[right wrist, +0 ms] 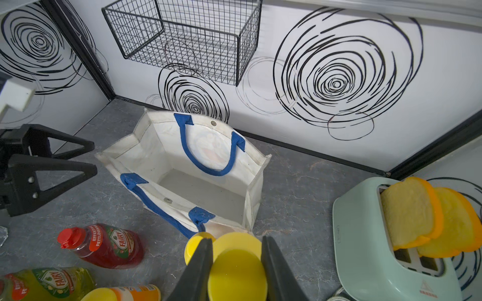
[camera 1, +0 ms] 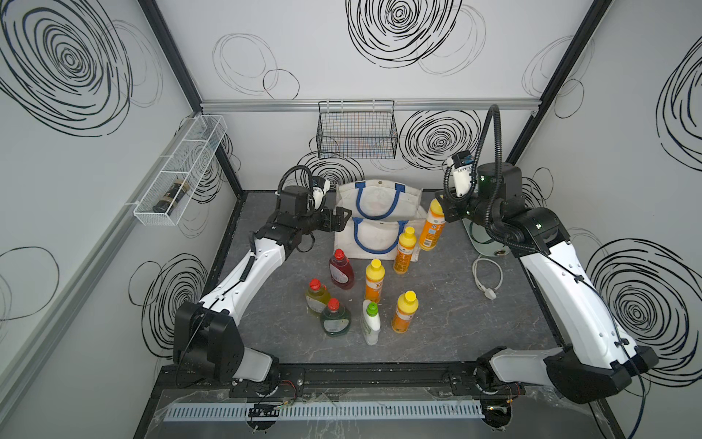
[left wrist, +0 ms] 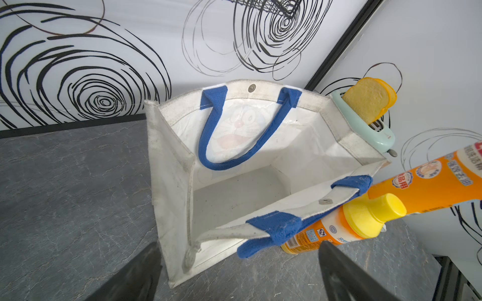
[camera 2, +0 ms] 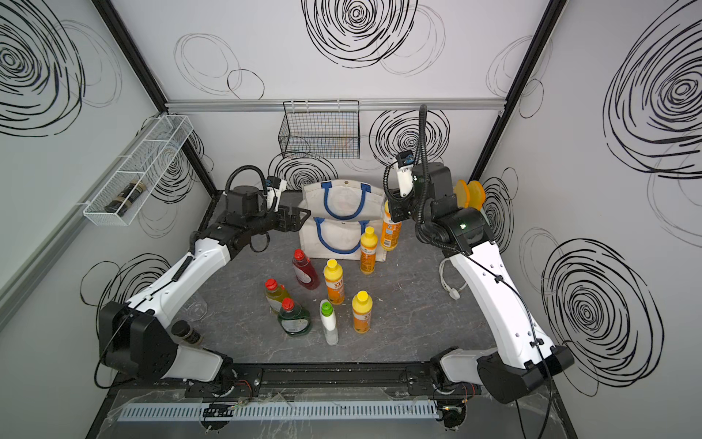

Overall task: Pack dish soap into the shopping bag
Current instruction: Pick up the bottle of dish soap at the center of the board, then place the bottle of dish soap in the shopping bag.

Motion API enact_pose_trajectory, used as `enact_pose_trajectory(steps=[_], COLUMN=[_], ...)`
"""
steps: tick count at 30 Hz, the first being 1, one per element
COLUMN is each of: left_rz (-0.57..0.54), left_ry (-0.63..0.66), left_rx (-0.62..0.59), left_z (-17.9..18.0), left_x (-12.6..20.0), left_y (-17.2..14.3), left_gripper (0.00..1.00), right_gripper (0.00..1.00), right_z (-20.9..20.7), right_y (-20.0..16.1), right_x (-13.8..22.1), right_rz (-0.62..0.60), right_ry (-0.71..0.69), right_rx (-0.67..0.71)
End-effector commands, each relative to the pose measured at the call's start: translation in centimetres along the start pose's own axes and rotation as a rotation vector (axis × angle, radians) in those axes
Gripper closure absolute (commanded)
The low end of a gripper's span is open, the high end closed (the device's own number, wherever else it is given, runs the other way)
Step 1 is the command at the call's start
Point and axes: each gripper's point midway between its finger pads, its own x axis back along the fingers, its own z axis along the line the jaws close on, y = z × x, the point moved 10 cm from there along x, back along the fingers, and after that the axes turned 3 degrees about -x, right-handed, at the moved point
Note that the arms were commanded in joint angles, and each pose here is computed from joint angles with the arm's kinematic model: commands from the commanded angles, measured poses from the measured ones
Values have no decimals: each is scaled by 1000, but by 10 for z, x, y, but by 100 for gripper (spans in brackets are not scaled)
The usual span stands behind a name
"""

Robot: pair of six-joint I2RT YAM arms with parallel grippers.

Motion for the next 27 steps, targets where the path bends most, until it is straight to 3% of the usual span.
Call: enact_pose_trajectory(steps=[1,13,27], left_rz=[-21,-15,-15], left_ry=[-8,0,22], left_rx=[-20,-30,-47], left_z=[-1,-1,0], left_x=[-3,-2,2], left_y=[2,4,6], left_gripper=[4,4,4], right_gripper=[100,100,100], right_z=[-1,-6,-13], right_y=[33,77,109], right_x=[24,35,24], right_rz=[-144,-261,-385], right_ry=[21,14,45], right_rx=[19,45,49])
